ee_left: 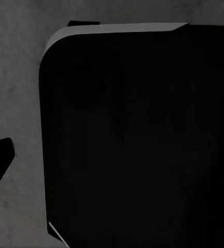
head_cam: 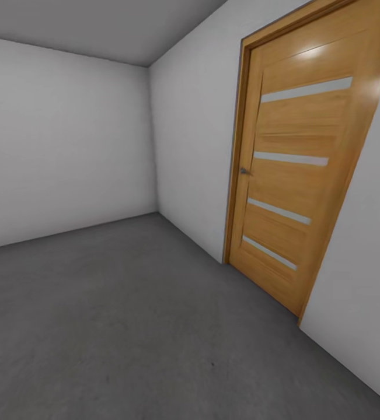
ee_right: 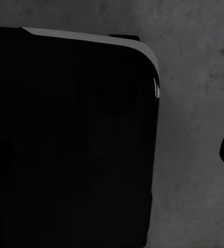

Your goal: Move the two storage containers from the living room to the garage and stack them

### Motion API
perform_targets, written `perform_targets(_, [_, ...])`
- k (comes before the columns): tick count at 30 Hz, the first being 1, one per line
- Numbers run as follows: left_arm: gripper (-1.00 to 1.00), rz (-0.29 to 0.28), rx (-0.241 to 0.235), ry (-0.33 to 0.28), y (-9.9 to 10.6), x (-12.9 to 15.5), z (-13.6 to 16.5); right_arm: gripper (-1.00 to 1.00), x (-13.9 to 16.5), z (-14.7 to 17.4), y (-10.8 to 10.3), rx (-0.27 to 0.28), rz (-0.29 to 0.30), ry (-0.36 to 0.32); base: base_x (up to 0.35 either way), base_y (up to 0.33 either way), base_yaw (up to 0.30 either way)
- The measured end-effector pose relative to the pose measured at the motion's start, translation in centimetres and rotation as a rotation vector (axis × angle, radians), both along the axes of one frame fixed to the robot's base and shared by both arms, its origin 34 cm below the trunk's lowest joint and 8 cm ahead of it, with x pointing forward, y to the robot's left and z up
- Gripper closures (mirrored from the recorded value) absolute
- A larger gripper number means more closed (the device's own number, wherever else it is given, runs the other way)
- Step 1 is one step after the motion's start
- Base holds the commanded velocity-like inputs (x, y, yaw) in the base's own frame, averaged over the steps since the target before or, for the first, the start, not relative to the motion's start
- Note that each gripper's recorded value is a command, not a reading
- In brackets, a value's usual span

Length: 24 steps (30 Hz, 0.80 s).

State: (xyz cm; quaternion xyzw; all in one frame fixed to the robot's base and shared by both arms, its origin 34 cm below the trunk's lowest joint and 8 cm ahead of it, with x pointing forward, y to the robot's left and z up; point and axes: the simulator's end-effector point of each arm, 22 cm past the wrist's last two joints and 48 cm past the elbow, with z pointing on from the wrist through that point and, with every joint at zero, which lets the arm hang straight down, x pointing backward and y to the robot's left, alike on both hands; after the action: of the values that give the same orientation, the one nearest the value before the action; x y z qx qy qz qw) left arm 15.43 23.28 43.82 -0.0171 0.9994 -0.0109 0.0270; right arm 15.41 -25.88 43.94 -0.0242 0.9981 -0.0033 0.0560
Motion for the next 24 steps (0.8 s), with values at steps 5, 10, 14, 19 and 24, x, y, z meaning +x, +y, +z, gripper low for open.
perform_targets(5, [-1.0, 0.0, 0.0, 0.0, 0.0, 0.0, 0.0, -1.0, 0.01, 0.0, 0.0, 0.0, 0.0, -0.001, 0.315, 0.11, 0.0])
perform_targets(10, [-1.0, 0.0, 0.0, 0.0, 0.0, 0.0, 0.0, -1.0, 0.03, 0.0, 0.02, 0.0, 0.0, -0.002, 0.319, 0.071, 0.0])
perform_targets(14, [-1.0, 0.0, 0.0, 0.0, 0.0, 0.0, 0.0, -1.0, 0.04, 0.01, 0.08, 0.001, 0.0, -0.002, 0.321, 0.019, 0.0])
perform_targets(19, [-1.0, 0.0, 0.0, 0.0, 0.0, 0.0, 0.0, -1.0, 0.12, 0.01, 0.11, 0.002, -0.001, -0.005, 0.322, 0.005, -0.071])
perform_targets(24, [-1.0, 0.0, 0.0, 0.0, 0.0, 0.0, 0.0, -1.0, 0.12, 0.01, 0.12, 0.002, -0.001, -0.006, 0.322, 0.001, -0.215])
